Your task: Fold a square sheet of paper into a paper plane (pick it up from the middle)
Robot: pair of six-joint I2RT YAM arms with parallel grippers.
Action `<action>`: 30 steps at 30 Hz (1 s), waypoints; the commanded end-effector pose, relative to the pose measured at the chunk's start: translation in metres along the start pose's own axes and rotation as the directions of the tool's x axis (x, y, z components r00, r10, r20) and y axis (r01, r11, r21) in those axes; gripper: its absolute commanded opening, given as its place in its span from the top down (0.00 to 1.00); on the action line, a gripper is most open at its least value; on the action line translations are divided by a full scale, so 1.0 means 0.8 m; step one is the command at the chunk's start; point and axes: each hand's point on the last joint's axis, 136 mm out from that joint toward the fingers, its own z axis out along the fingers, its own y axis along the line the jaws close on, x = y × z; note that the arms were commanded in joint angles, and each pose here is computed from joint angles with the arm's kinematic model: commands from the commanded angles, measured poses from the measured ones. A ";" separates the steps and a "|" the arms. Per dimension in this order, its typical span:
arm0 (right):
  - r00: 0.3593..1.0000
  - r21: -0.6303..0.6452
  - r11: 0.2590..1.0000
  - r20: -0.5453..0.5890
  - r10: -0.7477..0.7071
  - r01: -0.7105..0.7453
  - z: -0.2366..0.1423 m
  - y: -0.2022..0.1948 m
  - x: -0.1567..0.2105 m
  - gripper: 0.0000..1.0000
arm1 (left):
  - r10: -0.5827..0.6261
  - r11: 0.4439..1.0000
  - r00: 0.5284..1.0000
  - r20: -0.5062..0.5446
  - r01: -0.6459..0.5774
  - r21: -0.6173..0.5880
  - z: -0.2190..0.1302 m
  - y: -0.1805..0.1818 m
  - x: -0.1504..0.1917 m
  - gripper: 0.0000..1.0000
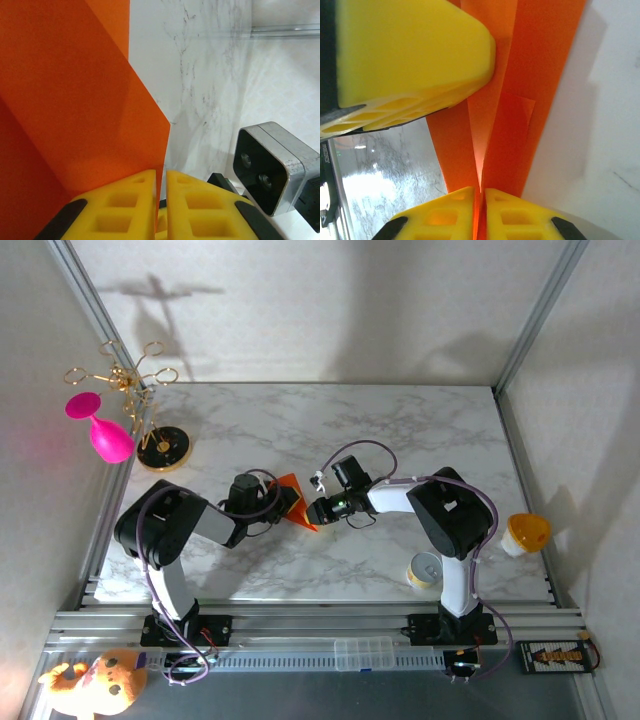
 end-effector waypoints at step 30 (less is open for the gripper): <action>0.979 0.215 0.970 -0.141 0.147 -0.115 0.018 -0.076 0.073 0.90 | -0.023 1.000 0.999 -0.026 0.022 -0.015 0.012 0.017 0.008 0.88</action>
